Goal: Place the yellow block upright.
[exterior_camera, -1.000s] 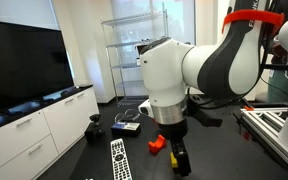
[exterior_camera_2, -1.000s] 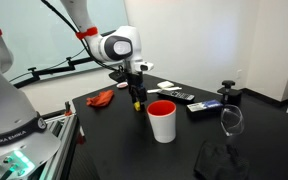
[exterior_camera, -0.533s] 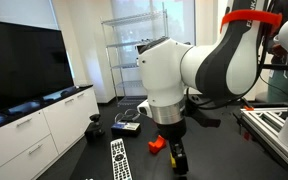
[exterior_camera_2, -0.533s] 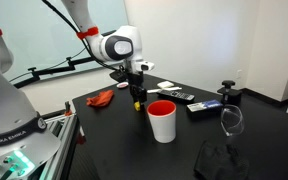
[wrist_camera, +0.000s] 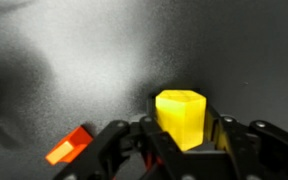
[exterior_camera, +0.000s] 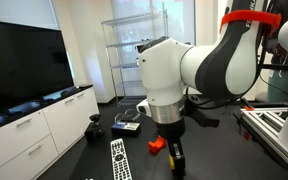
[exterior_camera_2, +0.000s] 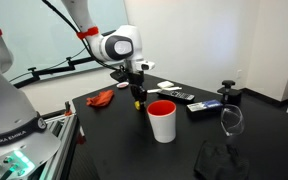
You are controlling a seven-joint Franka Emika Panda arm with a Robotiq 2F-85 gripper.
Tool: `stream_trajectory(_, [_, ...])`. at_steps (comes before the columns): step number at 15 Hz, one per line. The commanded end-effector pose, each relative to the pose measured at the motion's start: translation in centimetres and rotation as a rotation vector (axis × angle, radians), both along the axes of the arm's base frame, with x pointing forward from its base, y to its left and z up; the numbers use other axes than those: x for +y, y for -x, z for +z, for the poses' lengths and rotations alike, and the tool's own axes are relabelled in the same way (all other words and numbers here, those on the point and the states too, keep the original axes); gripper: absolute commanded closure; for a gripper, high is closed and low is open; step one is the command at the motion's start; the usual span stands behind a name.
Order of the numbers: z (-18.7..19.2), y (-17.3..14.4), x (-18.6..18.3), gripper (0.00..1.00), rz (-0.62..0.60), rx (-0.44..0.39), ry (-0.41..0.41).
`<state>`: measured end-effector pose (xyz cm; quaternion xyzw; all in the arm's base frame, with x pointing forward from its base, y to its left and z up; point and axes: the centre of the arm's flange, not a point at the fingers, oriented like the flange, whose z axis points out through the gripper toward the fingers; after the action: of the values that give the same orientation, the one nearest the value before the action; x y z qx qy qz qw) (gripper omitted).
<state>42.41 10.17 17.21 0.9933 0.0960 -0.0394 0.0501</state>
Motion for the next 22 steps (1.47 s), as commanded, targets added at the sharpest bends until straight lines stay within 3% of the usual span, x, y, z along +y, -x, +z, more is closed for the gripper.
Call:
stream_trajectory(1, [0.4,0.3,0.1,0.8,-0.024,-0.149,0.019])
stream_trajectory(7, [-0.1,1.3,-0.1,0.8,-0.087,-0.415,-0.006])
stream_trajectory(10, [1.3,1.8,-0.1,0.8,-0.086,-0.446,-0.009])
stream_trajectory(14, [1.9,3.3,1.5,0.8,-0.065,-0.429,-0.005])
stream_trajectory(15, [1.8,1.0,1.1,0.55,-0.051,-0.4,-0.004])
stream_trajectory(20, [1.7,1.5,1.4,0.55,-0.055,-0.398,0.002])
stream_trajectory(21, [1.7,1.5,1.3,0.8,-0.056,-0.398,0.002])
stream_trajectory(22, [1.5,1.7,1.4,0.8,-0.099,-0.49,0.033])
